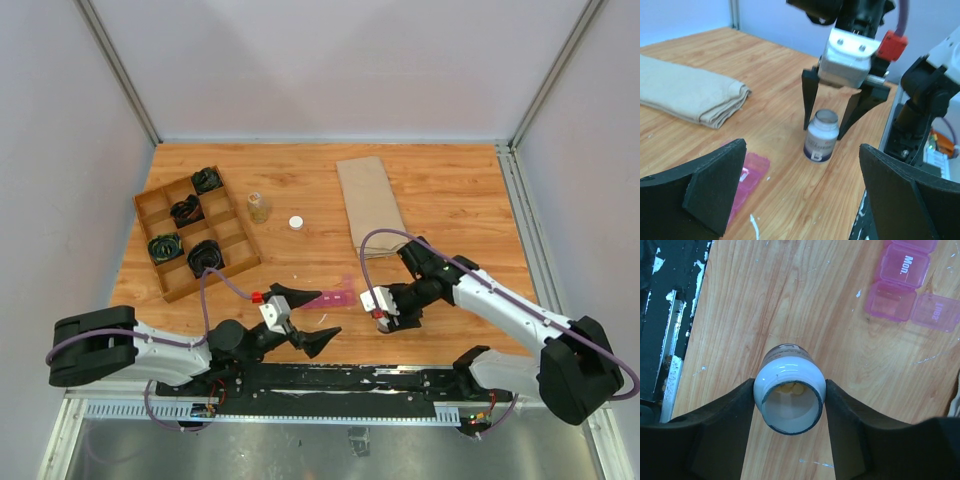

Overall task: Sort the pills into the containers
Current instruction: Pour the pill into the pill container.

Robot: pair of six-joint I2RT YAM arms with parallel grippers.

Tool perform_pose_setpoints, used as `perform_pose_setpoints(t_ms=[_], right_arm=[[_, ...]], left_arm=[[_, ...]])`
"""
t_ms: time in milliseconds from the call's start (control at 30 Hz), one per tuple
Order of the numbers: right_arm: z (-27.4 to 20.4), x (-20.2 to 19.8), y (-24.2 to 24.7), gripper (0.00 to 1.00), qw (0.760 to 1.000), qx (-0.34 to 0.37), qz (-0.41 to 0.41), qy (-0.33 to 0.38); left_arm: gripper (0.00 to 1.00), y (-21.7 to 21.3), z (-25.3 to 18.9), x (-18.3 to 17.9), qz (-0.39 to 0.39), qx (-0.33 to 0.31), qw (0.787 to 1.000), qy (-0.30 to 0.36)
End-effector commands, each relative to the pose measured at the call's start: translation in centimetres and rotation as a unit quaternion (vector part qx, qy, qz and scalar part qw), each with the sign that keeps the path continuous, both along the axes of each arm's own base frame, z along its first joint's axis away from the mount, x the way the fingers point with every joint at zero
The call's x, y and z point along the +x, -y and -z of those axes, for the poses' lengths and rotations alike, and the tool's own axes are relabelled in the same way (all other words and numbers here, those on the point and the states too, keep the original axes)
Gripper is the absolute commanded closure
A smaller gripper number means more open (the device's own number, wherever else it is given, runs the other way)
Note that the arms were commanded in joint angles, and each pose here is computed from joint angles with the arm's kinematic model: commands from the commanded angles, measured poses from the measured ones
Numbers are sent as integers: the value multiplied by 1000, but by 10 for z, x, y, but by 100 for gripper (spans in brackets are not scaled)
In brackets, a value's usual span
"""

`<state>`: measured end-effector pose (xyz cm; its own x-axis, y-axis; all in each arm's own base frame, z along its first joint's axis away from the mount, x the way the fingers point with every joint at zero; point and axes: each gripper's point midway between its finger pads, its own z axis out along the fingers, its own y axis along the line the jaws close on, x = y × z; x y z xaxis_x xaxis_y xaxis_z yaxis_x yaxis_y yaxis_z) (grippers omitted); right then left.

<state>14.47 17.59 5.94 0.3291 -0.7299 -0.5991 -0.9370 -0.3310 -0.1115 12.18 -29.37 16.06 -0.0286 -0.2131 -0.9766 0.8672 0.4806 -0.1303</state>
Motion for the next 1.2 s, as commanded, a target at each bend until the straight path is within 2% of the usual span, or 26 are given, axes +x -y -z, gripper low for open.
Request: perform_pose_setpoints(t_ms=[0, 133, 233, 367, 500, 600, 733, 833, 1000, 1167], right_arm=[[-12, 1, -6, 48, 1000, 5, 4, -3], [-26, -2, -12, 64, 1000, 23, 5, -13], [-46, -2, -17, 71, 998, 45, 21, -25], [-85, -1, -26, 74, 992, 101, 55, -47], [-133, -5, -37, 78, 978, 184, 68, -75], [-159, -3, -42, 80, 964, 231, 85, -100], [-182, 4, -45, 82, 943, 278, 118, -140], [-183, 5, -51, 82, 932, 291, 129, -177], [-179, 11, -56, 83, 918, 296, 154, -216], [-170, 13, -56, 83, 916, 290, 168, -219]], left_arm=[[1, -27, 9, -14, 17, -23, 1000, 6], [1, -22, 3, -22, 42, -19, 998, 33], [1, -17, -8, -30, 68, -15, 994, 81], [1, -13, -27, -38, 86, -15, 981, 171], [1, 5, -48, -28, 67, 2, 970, 235], [1, 14, -60, -18, 42, 2, 967, 250], [1, 12, -77, -2, -11, -32, 968, 248], [1, 18, -87, 4, -29, -60, 967, 246], [1, 43, -86, 18, -46, -51, 969, 236], [3, 48, -84, 33, -84, -42, 970, 226]])
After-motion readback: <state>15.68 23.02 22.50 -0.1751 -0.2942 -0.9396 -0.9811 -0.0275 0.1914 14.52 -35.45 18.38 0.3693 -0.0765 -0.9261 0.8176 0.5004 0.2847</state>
